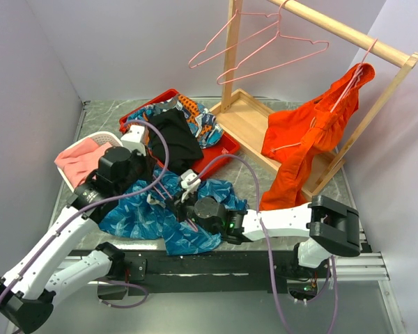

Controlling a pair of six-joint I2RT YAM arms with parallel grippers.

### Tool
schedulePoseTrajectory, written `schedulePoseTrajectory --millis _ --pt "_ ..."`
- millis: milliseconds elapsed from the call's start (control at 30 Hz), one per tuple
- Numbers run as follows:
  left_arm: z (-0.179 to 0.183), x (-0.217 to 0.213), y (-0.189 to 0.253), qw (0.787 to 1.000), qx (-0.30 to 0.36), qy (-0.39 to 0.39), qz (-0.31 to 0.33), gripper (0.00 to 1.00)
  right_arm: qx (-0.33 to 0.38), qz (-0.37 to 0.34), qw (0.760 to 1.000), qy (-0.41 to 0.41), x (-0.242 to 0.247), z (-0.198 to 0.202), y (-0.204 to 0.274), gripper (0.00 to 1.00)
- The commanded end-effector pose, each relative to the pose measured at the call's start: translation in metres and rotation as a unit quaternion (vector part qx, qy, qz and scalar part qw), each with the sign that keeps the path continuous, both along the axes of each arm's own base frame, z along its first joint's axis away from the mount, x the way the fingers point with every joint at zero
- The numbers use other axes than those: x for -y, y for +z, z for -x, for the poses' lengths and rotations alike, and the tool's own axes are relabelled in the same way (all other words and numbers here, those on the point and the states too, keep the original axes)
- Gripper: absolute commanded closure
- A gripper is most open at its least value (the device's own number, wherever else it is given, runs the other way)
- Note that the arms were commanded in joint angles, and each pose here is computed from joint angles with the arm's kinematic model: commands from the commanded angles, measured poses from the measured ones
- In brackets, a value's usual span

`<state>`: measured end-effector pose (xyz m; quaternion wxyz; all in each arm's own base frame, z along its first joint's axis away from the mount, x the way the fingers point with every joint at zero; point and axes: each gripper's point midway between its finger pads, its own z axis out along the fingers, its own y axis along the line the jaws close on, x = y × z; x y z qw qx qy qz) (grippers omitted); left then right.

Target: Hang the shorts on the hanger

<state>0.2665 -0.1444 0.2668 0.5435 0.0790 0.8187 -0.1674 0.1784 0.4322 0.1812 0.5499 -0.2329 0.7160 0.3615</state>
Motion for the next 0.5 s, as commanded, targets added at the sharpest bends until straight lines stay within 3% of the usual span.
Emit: schedulePoseTrajectory --millis 0,33,67,167,333,467 --pt "-0.006 -0.008 0.013 0.998 0.037 0.049 0.027 0.99 0.017 -0.071 0.997 -0.027 0.003 -0.009 0.069 0.9" --pt "-0.004 -0.01 0.017 0.997 0.046 0.051 0.032 0.99 0.01 -0.058 0.998 -0.031 0.008 -0.009 0.067 0.8" --pt "-0.004 -0.01 0.02 0.997 0.052 0.052 0.035 0.99 0.007 -0.058 0.998 -0.037 0.01 -0.01 0.073 0.6" --pt "-0.004 -0.013 0.021 0.996 0.058 0.057 0.036 0.99 -0.016 -0.046 0.996 -0.072 0.032 -0.013 0.076 0.42" --pt "-0.005 -0.019 0.023 0.995 0.063 0.075 0.033 0.99 -0.078 -0.07 0.985 -0.137 0.091 -0.022 0.07 0.4" --pt "-0.005 -0.024 0.029 0.992 0.075 0.095 0.047 0.99 -0.132 -0.041 0.985 -0.105 0.097 -0.022 0.025 0.43"
